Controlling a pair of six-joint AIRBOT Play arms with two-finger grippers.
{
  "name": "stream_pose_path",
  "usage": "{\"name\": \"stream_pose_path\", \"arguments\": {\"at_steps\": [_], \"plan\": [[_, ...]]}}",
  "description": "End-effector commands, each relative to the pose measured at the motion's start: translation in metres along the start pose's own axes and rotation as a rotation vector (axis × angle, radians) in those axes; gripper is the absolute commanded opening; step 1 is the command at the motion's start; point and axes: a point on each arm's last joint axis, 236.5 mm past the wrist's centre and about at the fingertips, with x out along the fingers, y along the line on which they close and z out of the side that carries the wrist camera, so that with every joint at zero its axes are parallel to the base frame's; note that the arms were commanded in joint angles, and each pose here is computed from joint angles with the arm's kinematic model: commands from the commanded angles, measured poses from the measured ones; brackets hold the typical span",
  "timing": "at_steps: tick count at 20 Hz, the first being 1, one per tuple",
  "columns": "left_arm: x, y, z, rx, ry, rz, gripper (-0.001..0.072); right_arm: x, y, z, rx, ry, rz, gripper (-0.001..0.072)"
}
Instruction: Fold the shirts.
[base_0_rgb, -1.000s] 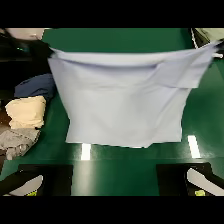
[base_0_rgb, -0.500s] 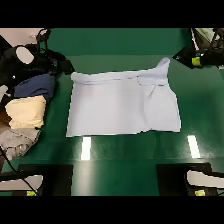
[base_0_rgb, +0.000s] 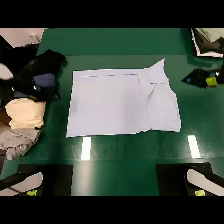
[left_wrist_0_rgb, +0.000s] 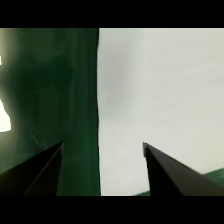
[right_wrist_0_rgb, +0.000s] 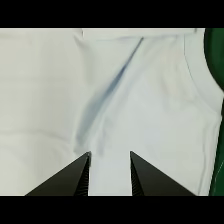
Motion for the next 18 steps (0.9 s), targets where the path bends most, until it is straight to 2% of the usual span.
{"name": "stream_pose_path", "arguments": {"at_steps": [1, 4, 13, 17, 18], "plan": [[0.032, -0.006, -0.08, -0.051, 0.138, -0.097, 0.0587, -0.003, -0.011, -0.048, 0.043, 0.054, -0.003, 0.0289], [0.056, 0.004, -0.112, -0.096, 0.198, -0.093, 0.0587, -0.004, -0.016, -0.064, 0.076, 0.052, -0.005, 0.0289], [0.078, -0.008, -0.138, -0.153, 0.219, -0.173, 0.0585, -0.014, -0.01, -0.066, 0.06, 0.021, -0.01, 0.0289], [0.084, -0.023, -0.138, -0.084, 0.215, -0.183, 0.0176, -0.014, -0.017, -0.071, 0.053, 0.04, -0.038, 0.0289], [0.084, -0.026, -0.136, -0.073, 0.211, -0.182, 0.0049, -0.015, -0.028, -0.076, 0.041, 0.062, -0.085, 0.0289]]}}
